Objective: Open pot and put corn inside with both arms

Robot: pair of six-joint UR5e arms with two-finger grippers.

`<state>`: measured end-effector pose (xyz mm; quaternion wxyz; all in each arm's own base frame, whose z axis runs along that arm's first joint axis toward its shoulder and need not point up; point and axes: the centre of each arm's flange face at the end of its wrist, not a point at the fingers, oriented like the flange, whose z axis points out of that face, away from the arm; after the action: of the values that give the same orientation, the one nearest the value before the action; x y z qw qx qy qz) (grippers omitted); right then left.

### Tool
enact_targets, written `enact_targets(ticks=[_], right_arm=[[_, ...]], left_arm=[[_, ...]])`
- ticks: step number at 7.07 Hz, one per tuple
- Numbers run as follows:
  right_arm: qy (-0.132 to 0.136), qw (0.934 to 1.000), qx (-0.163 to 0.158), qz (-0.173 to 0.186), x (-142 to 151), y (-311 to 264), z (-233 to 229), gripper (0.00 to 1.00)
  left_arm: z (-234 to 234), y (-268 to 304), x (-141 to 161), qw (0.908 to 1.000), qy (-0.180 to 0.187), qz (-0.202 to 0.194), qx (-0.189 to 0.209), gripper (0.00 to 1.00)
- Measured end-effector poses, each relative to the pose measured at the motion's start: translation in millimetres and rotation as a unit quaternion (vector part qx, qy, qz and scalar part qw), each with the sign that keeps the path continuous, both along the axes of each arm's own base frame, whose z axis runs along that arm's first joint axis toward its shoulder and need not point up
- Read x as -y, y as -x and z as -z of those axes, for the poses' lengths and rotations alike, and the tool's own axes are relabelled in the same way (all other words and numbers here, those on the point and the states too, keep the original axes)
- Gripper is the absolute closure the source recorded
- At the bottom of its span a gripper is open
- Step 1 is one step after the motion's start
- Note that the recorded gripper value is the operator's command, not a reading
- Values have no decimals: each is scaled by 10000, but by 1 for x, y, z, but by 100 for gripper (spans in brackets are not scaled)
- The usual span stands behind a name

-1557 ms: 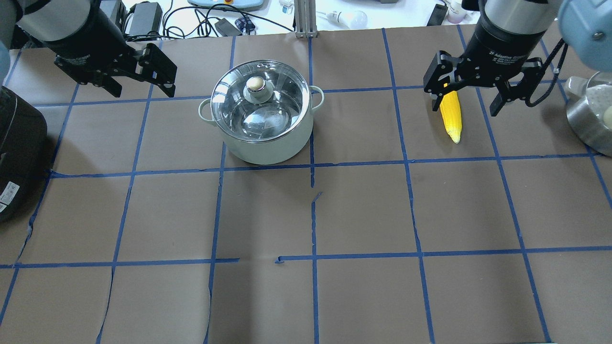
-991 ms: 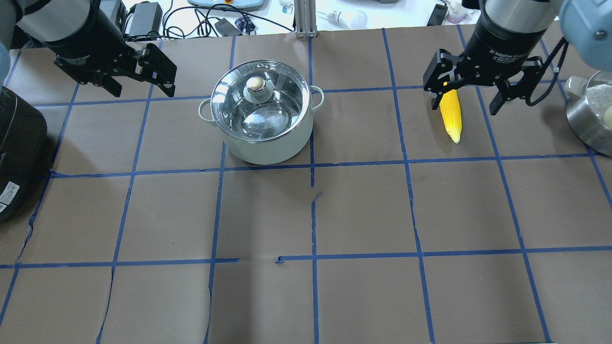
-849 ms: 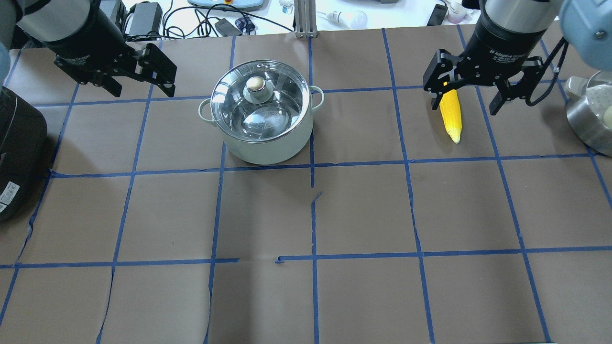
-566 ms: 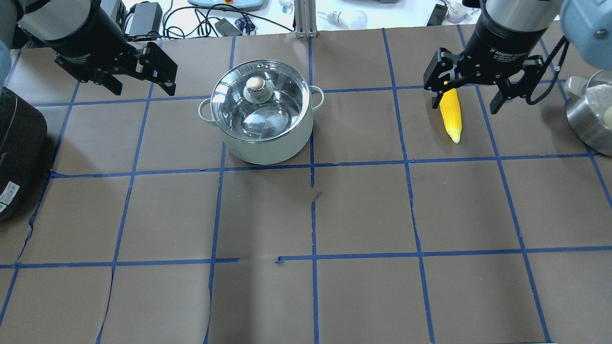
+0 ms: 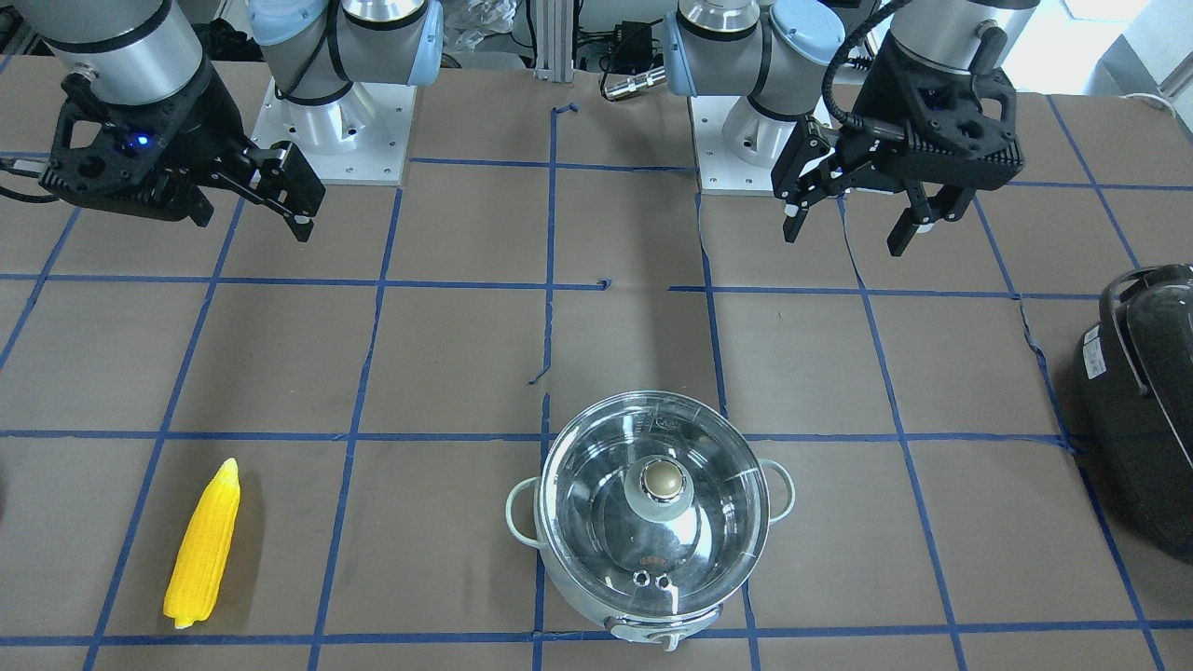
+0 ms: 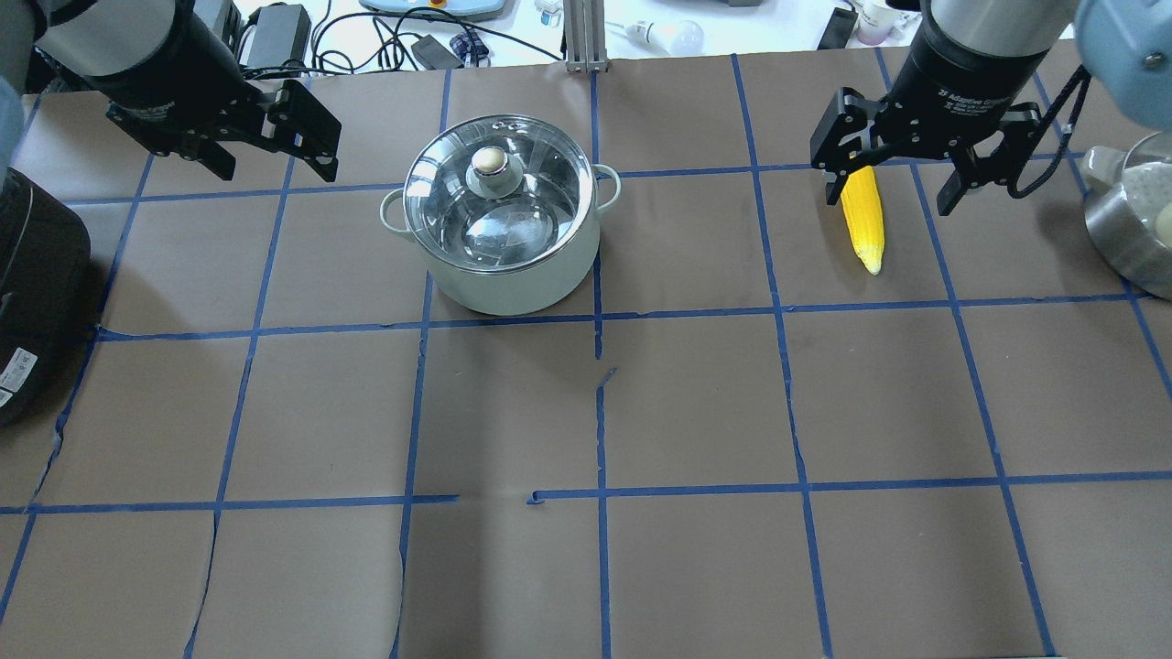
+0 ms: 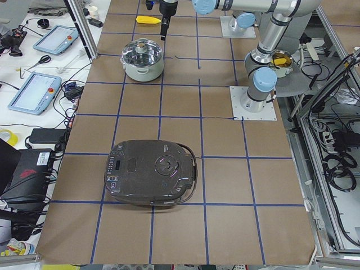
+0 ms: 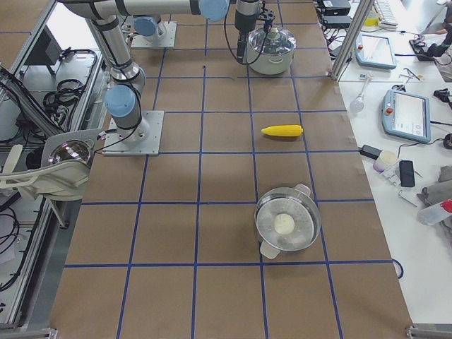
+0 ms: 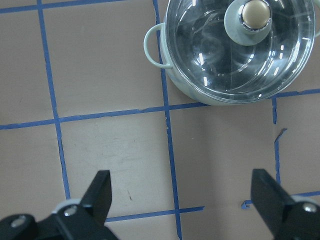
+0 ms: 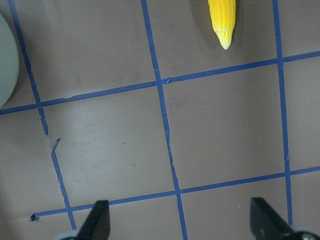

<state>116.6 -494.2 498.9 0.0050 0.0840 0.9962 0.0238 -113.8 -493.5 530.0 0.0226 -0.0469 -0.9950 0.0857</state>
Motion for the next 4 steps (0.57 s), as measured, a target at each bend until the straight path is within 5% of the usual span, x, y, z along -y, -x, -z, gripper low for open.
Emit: enact_targets(ticks=[4], right_arm=[[-14,10000,-45,13,0,1,1,0]], left_arm=[[0,1,-1,10000,2,1,-2,0]])
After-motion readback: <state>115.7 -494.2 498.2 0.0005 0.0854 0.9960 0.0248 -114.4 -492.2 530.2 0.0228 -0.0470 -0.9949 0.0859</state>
